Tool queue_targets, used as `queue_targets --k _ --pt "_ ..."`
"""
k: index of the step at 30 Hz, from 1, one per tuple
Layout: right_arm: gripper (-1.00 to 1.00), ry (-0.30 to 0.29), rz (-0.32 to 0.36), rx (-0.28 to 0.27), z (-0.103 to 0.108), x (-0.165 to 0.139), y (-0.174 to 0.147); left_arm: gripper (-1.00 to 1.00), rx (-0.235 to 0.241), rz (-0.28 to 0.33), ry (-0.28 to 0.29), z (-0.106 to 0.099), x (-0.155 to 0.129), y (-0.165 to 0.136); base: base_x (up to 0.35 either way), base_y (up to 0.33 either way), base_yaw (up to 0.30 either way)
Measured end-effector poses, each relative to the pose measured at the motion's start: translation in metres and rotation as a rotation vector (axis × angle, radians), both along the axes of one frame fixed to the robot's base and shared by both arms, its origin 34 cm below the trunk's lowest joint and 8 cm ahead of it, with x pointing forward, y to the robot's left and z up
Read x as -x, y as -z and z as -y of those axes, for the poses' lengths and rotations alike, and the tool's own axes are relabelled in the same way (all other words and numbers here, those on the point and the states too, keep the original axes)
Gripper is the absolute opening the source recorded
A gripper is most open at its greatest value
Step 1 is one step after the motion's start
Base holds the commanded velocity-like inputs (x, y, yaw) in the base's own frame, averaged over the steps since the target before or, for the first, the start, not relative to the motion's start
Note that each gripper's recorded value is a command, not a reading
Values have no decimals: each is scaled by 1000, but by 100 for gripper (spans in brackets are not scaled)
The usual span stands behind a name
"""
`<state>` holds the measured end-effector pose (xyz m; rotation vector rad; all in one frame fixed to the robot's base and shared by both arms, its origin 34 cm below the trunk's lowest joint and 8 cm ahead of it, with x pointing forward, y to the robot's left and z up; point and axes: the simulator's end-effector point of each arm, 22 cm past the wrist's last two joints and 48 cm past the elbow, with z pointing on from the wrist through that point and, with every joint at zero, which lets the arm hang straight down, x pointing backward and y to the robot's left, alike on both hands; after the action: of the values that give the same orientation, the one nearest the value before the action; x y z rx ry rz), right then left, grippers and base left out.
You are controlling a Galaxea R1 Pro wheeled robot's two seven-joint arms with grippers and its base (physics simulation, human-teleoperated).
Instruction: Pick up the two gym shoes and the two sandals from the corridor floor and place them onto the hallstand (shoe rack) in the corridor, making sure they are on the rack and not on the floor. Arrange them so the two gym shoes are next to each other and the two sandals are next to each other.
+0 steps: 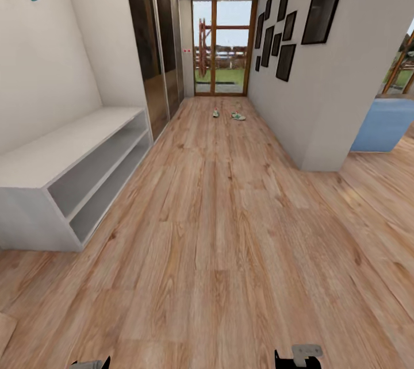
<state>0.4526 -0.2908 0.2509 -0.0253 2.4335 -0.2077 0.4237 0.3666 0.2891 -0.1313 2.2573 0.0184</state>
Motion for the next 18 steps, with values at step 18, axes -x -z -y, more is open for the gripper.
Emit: queue_targets --k 18 --pt "100 0 0 0 0 0 0 100 0 0 1 0 0 0 338 0 0"
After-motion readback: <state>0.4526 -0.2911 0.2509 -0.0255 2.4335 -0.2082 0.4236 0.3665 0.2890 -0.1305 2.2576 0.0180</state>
